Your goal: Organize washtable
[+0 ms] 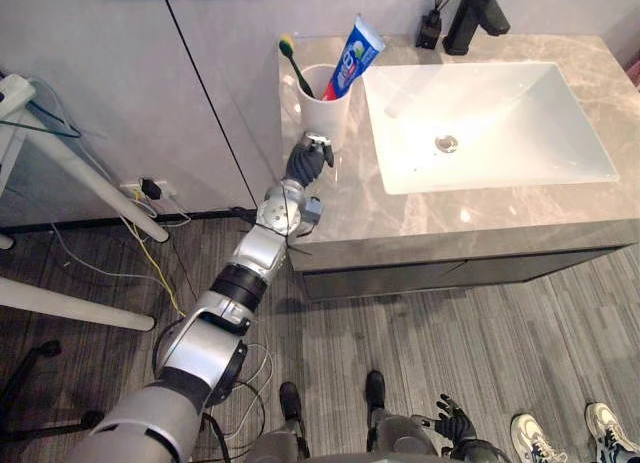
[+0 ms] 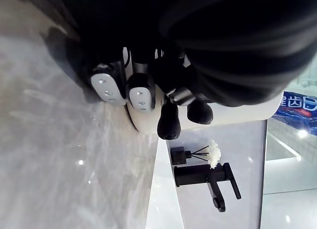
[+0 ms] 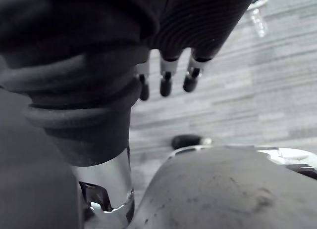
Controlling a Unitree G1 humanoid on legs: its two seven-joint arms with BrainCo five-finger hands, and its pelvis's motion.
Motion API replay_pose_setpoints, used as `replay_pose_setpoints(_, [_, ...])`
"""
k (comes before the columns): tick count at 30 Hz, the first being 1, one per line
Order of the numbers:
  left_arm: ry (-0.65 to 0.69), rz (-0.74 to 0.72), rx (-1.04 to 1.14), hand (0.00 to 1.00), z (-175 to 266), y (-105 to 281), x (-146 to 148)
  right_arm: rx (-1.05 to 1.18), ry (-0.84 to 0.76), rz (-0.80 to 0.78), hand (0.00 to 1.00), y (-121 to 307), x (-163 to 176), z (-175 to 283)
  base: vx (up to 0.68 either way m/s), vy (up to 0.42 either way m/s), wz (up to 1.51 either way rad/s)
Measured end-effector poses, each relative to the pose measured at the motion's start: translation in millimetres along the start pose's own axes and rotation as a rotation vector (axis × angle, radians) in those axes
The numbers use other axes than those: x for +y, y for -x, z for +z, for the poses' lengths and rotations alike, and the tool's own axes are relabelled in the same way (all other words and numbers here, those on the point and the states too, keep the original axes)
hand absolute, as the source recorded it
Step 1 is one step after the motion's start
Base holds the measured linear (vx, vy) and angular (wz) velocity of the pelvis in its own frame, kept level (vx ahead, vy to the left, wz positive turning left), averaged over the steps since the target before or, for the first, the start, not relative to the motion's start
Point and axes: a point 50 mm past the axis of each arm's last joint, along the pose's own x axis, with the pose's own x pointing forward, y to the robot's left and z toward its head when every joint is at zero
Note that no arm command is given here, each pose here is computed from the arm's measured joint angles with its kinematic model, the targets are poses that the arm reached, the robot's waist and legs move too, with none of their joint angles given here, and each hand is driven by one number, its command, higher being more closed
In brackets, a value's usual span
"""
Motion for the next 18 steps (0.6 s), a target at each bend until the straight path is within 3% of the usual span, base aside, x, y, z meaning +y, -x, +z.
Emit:
replay_pose_setpoints(3, [-0.092,0.005,-0.034,1.00,15.5,-11.2,17.0,-0.027,0.016,0.009,0.00,-0.4,1.7,6.2,0.00,0.004,-0.04])
replay_pose_setpoints(9, [-0.151,0.079,-0.086,1.00,44.1,-25.4,44.0,-0.065,0.045,0.036,0.00,-0.7,7.3,14.5,0.00,0.000,-0.01])
replay_pose_setpoints(13, [-0.118,0.077,-0.108,1.00,48.4,-25.0,43.6,-0.071,0.049,0.038,0.00,-0.7,7.5,15.5,0.00,0.001,-0.03])
replay_pose_setpoints(18, [-0.125,-0.046,-0.184,1.00,62.7,-20.5,17.6,-0.097,0.049,0.038,0.00,-0.5,7.2,19.4,-0.03,0.010,0.00])
